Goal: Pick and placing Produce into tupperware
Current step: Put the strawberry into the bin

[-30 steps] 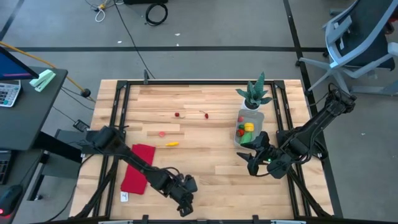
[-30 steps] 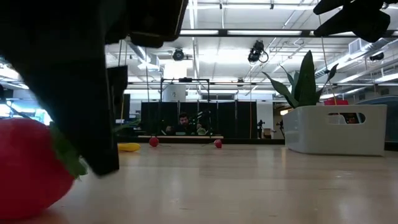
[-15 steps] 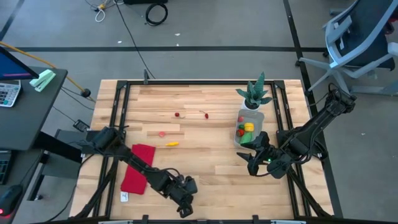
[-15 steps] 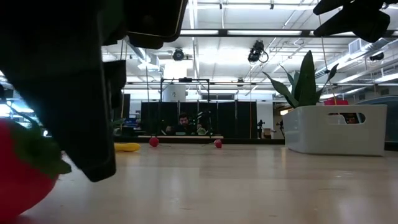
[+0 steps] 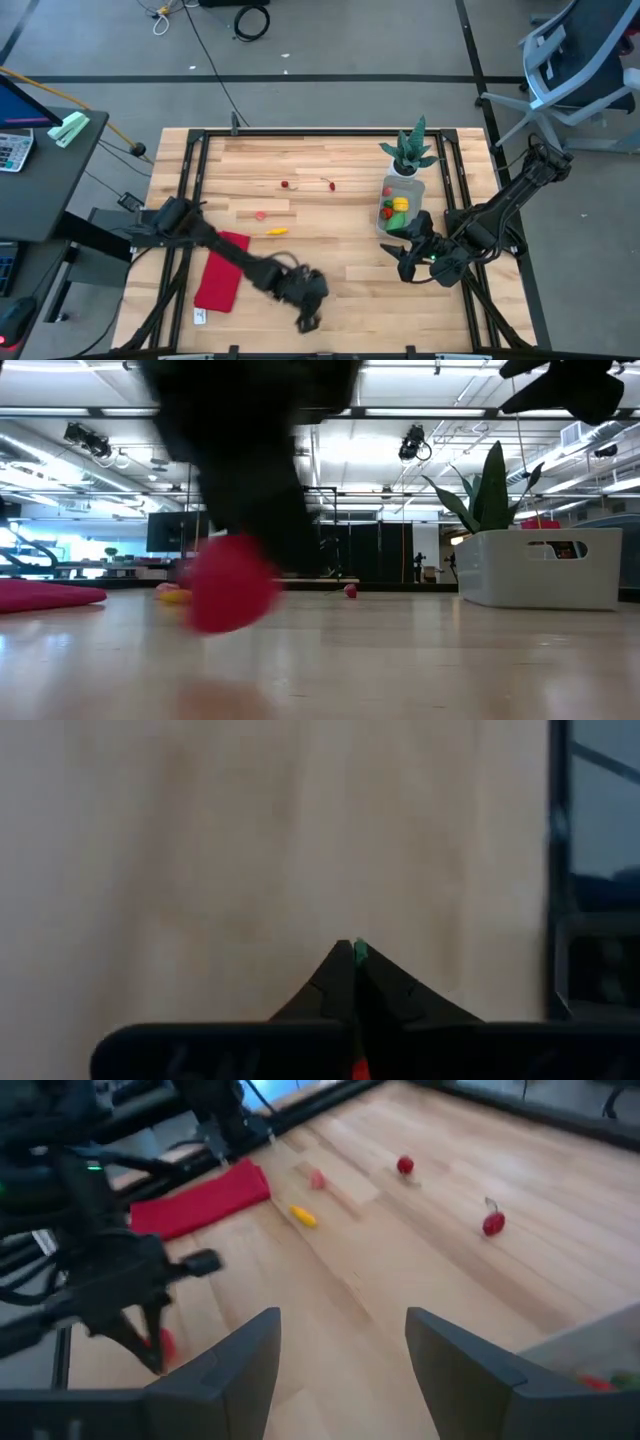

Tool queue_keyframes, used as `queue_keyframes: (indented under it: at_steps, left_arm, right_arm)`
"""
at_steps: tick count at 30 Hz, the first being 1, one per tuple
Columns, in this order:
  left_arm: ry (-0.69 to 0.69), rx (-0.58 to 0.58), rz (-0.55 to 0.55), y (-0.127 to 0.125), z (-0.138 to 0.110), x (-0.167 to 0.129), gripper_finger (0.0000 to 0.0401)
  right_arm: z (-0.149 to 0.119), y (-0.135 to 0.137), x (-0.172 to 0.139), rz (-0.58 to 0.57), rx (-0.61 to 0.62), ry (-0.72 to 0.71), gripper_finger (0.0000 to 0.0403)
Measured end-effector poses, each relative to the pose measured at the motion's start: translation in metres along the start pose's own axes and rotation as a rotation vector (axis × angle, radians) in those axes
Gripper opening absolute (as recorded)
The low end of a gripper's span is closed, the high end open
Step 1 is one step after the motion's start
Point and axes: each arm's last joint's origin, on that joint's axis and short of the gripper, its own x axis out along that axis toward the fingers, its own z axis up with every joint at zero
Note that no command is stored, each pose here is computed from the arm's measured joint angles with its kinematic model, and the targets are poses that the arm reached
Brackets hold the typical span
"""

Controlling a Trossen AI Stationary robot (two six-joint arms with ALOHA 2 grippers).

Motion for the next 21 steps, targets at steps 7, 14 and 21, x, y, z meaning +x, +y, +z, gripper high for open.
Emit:
queue_keyframes:
  at_steps: [7, 14, 21]
  left_arm:
    - [-0.195, 0.214, 0.034, 0.039, 0.087, -0.016, 0.0004]
    - [-0.476, 0.258, -0.016, 0.103, 0.183, -0.059, 0.0003]
    - [-0.787, 0.276, -0.125, 0.161, 0.229, -0.082, 0.0003]
  right_arm:
    - [0.024, 0.018, -0.018, 0.040, -0.097, -0.087, 0.0224]
    - [0.055, 0.035, -0.052, 0.070, -0.275, -0.206, 0.0224]
    - [0.100, 0.039, -0.081, 0.020, -0.337, -0.307, 0.0224]
